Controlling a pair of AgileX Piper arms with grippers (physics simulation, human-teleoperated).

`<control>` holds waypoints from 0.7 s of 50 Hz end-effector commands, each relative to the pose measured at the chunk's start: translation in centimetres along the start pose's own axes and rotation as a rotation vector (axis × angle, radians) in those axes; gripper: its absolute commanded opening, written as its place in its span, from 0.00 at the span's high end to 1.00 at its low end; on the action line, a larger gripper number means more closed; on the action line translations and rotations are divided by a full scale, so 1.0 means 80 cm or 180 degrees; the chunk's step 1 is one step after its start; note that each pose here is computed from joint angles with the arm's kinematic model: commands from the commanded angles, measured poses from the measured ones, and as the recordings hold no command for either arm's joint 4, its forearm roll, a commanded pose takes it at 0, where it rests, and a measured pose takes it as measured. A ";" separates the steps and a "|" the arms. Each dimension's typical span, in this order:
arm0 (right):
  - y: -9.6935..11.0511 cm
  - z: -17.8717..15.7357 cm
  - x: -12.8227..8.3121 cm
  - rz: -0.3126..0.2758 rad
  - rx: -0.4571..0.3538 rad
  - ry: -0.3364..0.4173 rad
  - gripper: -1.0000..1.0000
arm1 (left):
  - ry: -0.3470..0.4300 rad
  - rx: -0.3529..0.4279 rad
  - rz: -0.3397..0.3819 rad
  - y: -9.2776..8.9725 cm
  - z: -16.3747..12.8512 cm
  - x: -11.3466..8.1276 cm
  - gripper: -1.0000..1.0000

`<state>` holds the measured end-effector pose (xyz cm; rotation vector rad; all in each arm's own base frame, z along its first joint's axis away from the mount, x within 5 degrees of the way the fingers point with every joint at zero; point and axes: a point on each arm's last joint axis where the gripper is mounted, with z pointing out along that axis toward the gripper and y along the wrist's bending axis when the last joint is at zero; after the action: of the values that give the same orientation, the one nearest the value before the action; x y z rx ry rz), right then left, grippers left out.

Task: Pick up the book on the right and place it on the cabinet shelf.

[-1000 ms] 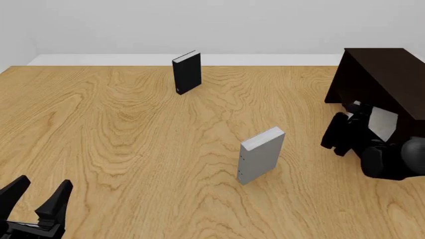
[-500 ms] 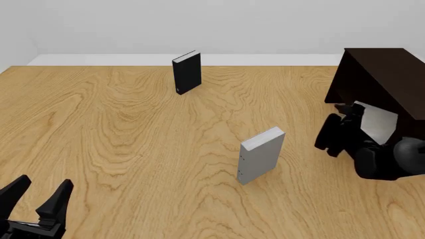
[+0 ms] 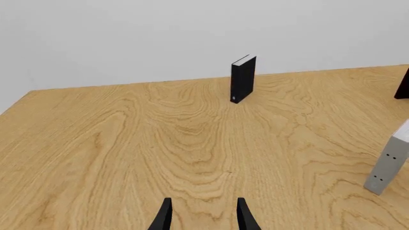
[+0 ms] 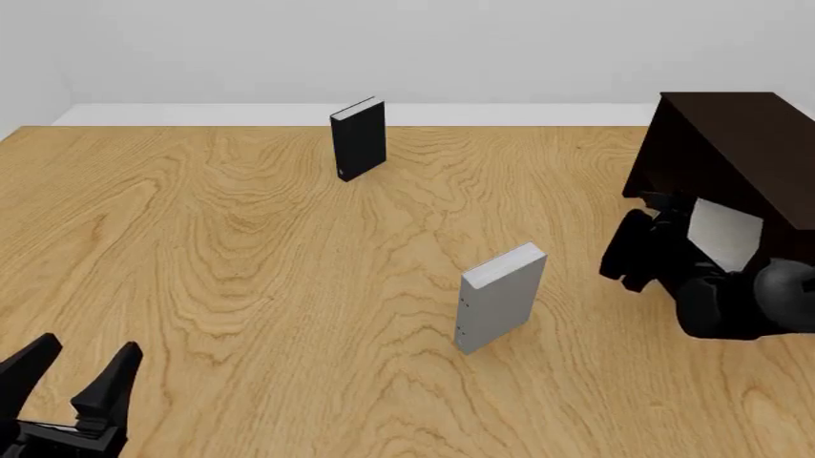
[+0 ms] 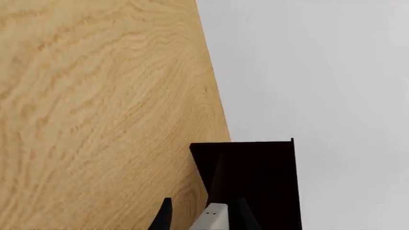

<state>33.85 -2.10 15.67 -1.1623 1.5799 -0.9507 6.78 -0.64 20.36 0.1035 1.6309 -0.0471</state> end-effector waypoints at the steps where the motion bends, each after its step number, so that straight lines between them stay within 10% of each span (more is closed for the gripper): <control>1: -0.006 -0.004 0.001 -0.0018 0.0088 -0.0004 0.00 | 0.0006 0.0006 0.0002 0.000 0.000 0.000 0.00; 35: -0.014 -0.018 0.037 -0.0089 0.0176 0.0267 0.00 | 0.0011 0.0014 0.0015 0.000 -0.002 0.001 0.00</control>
<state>32.58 -4.27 15.81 -1.1418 1.5917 -1.0372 6.64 -0.65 20.29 0.1091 1.6340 -0.0478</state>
